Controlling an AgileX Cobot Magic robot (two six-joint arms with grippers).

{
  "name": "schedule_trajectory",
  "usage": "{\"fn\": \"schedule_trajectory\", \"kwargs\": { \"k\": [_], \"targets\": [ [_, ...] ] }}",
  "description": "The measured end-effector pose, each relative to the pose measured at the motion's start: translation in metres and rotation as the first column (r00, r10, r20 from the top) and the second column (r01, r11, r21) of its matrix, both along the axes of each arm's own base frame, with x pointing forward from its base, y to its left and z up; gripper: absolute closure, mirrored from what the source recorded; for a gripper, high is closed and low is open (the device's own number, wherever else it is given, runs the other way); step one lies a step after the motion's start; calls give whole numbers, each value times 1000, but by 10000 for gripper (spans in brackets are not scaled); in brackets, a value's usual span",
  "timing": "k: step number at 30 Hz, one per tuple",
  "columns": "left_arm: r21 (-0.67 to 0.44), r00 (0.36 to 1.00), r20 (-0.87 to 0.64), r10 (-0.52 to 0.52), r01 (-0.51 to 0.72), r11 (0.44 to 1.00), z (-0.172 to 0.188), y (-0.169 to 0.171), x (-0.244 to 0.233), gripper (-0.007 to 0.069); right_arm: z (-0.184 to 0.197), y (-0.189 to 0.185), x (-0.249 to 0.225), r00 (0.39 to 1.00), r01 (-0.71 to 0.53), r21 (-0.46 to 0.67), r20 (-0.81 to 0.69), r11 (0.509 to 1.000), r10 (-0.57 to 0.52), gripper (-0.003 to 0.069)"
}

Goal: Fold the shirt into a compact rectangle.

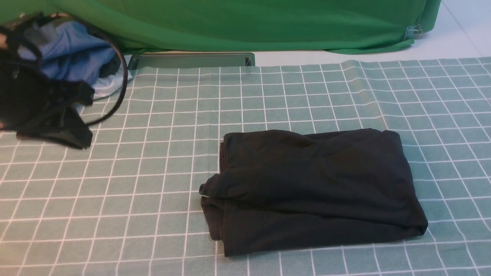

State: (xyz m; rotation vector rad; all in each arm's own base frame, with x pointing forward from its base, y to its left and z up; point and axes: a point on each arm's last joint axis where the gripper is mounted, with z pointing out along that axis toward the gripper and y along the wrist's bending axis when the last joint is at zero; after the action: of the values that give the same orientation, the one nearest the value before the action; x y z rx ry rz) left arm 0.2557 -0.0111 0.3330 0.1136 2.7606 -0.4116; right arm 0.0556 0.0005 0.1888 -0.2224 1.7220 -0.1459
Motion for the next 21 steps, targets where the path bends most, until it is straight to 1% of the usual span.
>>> {"fn": "schedule_trajectory", "kwargs": {
  "k": [5, 8, 11, 13, 16, 17, 18, 19, 20, 21],
  "targets": [
    [9, 999, 21, -28, 28, 1000, -5, -3, -46, 610, 0, 0, 0, 1000, 2, 13, 0, 1000, -2, 431],
    [-4, 993, 114, -2, 3, 1000, -7, -6, -68, 610, 0, 0, 0, 1000, 11, 64, -2, 998, -11, 428],
    [-36, 972, 232, 25, -17, 999, -11, -9, -82, 610, 0, 0, 0, 1000, 14, 82, -3, 997, -13, 424],
    [-70, 958, 283, 36, -16, 997, -18, -12, -94, 610, 0, 0, 0, 1000, 15, 90, -3, 996, -15, 424],
    [-140, 928, 370, 44, 9, 990, -28, -19, -117, 610, 0, 0, 0, 1000, 16, 95, -4, 995, -16, 423],
    [-184, 906, 419, 53, 28, 983, -29, -24, -127, 610, 0, 0, 0, 1000, 16, 96, -4, 995, -16, 423],
    [-184, 900, 433, 45, 39, 982, -31, -25, -131, 610, 0, 0, 0, 1000, 16, 96, -4, 995, -16, 422],
    [-251, 863, 501, 70, 68, 966, -36, -30, -143, 610, 0, 0, 0, 1000, 16, 97, -4, 995, -16, 422],
    [-284, 827, 554, 92, 84, 955, -37, -32, -152, 610, 0, 0, 0, 1000, 16, 97, -4, 995, -16, 422],
    [-300, 812, 575, 107, 88, 950, -36, -33, -153, 610, 0, 0, 0, 1000, 16, 97, -4, 995, -16, 422]
  ]
}}
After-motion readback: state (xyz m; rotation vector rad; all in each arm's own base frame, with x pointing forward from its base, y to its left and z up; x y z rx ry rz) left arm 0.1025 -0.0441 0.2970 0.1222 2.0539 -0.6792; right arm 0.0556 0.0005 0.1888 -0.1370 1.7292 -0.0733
